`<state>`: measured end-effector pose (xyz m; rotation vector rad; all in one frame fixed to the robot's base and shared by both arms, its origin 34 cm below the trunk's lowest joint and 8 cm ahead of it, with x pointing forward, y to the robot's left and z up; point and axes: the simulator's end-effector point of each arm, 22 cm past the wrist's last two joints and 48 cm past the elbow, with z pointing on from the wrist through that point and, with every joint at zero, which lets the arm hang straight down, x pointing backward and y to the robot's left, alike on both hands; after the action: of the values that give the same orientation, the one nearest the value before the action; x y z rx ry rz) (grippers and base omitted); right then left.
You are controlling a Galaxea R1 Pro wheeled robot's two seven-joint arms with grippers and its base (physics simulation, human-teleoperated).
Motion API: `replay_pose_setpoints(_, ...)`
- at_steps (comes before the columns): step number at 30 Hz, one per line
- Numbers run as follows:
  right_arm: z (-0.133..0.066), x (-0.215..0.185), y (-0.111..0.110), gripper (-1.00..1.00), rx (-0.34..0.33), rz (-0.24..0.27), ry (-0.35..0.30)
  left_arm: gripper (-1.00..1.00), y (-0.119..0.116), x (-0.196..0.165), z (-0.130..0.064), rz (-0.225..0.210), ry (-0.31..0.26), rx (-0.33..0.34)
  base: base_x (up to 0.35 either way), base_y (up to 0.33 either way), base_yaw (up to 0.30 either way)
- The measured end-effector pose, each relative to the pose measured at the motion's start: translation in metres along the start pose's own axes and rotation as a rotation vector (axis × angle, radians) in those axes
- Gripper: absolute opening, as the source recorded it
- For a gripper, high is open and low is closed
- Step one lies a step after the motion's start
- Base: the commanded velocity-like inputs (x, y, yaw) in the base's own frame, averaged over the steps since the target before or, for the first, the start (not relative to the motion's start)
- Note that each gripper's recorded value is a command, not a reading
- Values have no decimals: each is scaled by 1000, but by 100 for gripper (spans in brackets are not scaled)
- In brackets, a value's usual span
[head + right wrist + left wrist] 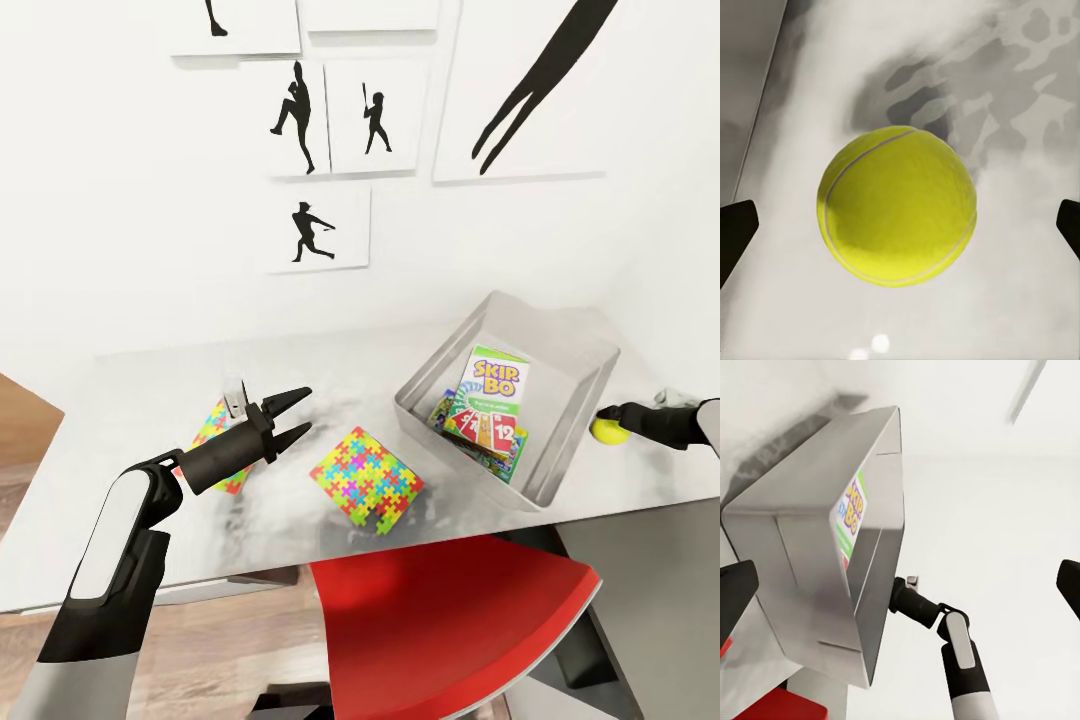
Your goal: Put all the toys in the child's room - the three board games (two on the bed and one on the table), the two jigsaw puzzles on the table, and the tennis ball on the table - inside the toy box on the table in the child's room.
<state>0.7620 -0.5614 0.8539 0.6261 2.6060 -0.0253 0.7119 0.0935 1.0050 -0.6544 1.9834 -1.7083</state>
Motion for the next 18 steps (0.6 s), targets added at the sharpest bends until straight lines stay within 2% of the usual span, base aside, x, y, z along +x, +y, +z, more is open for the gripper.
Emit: replay_pose_setpoints(18, 4, 3, -1, 100, 3, -1, 6, 100, 5, 0, 1, -6, 1, -5, 0, 0, 0)
